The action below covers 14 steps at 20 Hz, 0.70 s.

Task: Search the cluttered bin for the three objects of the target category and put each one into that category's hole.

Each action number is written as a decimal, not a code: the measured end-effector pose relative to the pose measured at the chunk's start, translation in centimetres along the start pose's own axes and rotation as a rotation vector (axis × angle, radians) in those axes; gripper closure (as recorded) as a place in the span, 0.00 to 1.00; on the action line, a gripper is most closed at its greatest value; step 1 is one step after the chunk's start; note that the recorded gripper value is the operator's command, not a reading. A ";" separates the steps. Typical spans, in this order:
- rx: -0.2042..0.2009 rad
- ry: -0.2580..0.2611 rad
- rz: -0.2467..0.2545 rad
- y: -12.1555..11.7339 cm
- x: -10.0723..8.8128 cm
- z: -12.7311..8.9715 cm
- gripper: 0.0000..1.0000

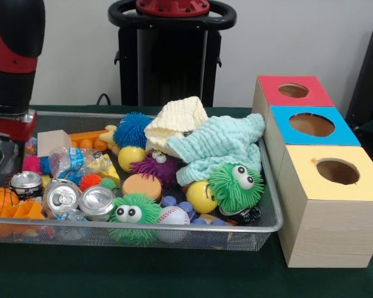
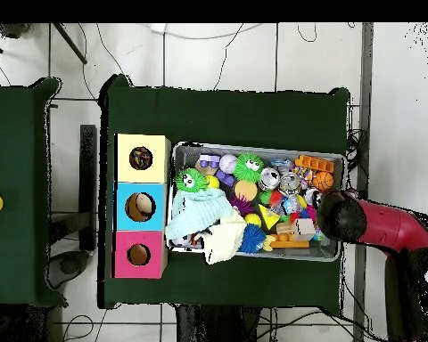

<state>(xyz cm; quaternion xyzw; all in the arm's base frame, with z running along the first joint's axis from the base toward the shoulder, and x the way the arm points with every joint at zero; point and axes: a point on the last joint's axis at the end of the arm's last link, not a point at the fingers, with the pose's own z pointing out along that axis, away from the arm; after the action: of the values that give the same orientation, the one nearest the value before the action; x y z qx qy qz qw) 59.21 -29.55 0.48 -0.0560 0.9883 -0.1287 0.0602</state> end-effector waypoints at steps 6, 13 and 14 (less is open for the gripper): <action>-0.026 0.018 -0.011 1.7 0.6 1.4 0.00; -0.045 0.023 -0.018 3.2 0.6 2.6 0.00; -0.045 0.020 -0.018 3.3 0.4 2.5 0.00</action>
<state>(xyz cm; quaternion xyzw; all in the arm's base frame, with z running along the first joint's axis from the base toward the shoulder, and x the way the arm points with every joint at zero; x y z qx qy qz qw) 58.83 -27.07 -2.86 -0.0647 0.9909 -0.1076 0.0479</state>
